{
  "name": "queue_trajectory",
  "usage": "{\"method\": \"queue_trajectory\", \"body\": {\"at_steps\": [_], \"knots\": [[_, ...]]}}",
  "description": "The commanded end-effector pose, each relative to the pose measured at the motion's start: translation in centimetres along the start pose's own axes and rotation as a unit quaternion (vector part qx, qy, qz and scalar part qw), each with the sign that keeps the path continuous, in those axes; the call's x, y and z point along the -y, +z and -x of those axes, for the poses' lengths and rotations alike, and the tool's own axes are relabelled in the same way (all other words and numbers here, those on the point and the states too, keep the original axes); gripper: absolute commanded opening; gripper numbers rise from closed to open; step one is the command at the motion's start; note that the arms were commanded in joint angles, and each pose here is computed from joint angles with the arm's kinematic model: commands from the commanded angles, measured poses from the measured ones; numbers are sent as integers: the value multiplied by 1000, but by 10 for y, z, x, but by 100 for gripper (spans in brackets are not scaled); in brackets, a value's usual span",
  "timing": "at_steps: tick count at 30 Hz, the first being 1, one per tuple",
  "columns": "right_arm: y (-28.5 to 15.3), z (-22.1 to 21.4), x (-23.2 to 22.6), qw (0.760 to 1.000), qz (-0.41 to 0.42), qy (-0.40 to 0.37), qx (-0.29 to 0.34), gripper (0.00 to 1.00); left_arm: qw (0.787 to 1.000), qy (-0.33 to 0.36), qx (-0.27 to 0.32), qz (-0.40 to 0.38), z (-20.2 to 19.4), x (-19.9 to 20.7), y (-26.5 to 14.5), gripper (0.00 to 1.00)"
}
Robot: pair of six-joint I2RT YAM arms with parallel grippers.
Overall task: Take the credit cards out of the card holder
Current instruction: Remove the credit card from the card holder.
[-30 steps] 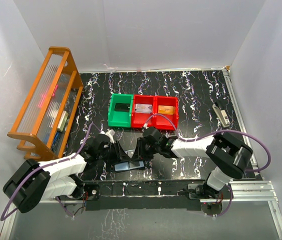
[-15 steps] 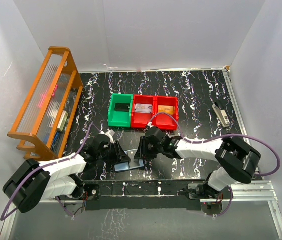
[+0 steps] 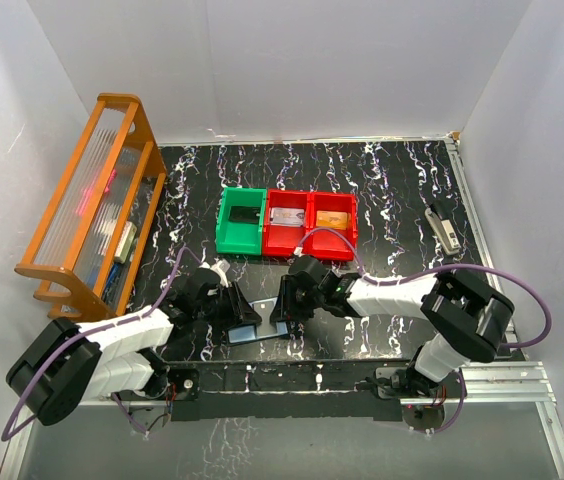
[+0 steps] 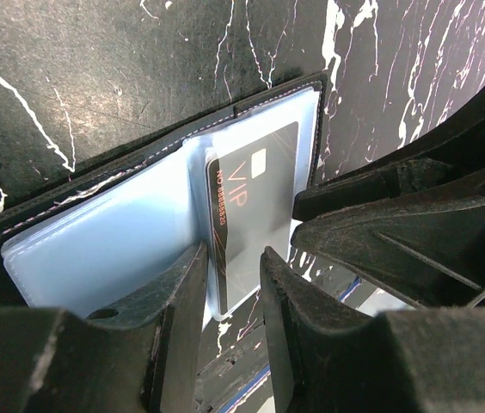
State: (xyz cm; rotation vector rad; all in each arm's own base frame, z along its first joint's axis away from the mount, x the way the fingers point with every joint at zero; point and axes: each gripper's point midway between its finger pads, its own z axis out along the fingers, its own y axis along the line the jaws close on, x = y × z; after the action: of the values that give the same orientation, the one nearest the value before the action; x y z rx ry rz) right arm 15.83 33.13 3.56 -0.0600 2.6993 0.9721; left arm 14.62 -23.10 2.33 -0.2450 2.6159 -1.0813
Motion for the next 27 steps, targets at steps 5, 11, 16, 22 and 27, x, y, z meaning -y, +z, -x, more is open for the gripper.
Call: {"method": "queue_trajectory", "body": {"at_steps": [5,11,16,22,27], "knots": [[-7,13,-35,998,55,-28,15,23,1000,8,-12,-9,-1,6,2,31],[-5,12,-37,998,52,-32,0,25,1000,8,-14,-11,-2,7,3,30],[-4,14,-35,999,37,-36,0,27,1000,9,-14,-9,-2,6,2,31],[-2,17,-31,999,1,-47,2,28,1000,9,-13,-10,-2,6,1,31],[-11,34,-6,994,-87,-43,49,31,1000,13,-5,-7,2,9,-3,33]]}}
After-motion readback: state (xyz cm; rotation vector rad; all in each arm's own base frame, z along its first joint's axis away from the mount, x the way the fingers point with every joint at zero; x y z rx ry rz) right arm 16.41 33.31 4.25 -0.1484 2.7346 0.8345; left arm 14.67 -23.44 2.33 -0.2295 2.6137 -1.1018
